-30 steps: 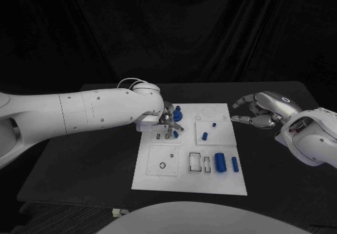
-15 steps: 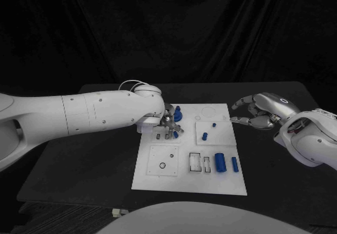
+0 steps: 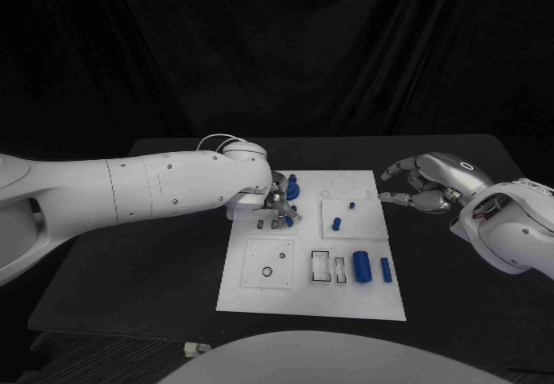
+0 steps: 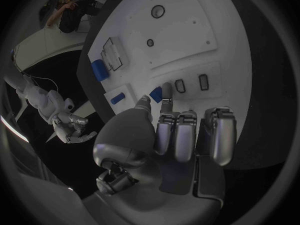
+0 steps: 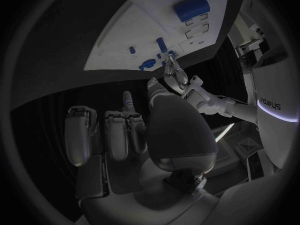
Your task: Assemble the parts on the task board
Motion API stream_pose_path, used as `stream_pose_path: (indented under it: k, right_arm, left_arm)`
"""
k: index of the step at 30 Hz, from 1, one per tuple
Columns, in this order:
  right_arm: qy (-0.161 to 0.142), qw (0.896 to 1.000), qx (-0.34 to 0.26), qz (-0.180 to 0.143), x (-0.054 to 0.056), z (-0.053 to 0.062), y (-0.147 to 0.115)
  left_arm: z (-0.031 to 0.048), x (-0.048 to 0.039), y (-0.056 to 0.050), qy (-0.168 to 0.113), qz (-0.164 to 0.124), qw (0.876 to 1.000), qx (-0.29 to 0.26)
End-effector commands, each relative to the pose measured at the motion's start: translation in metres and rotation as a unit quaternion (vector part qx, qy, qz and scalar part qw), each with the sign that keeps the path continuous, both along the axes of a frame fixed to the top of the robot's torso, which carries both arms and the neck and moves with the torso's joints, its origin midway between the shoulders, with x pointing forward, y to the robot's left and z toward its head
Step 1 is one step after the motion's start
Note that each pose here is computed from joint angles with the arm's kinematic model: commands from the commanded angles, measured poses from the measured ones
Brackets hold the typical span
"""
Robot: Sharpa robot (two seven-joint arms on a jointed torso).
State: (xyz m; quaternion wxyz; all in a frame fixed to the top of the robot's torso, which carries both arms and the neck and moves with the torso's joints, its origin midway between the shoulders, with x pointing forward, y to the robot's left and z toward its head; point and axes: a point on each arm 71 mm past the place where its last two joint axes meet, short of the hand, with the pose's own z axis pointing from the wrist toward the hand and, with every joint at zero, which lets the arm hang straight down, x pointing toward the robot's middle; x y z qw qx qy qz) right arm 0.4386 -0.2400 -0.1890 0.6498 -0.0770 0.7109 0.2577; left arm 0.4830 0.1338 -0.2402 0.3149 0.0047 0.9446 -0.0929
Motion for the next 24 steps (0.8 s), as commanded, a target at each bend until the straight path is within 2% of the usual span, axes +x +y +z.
stream_pose_path:
  k: [1, 24]
  right_arm:
    - [0.006, 1.000, -0.004, -0.007, -0.0001, -0.0018, -0.0014]
    - [0.010, 1.000, -0.008, -0.010, 0.0011, -0.0035, -0.0026]
  left_arm:
    - [-0.0013, -0.0010, -0.0028, 0.004, -0.009, 1.000, -0.005]
    - [-0.0030, -0.0004, -0.0022, 0.005, -0.009, 1.000, -0.006]
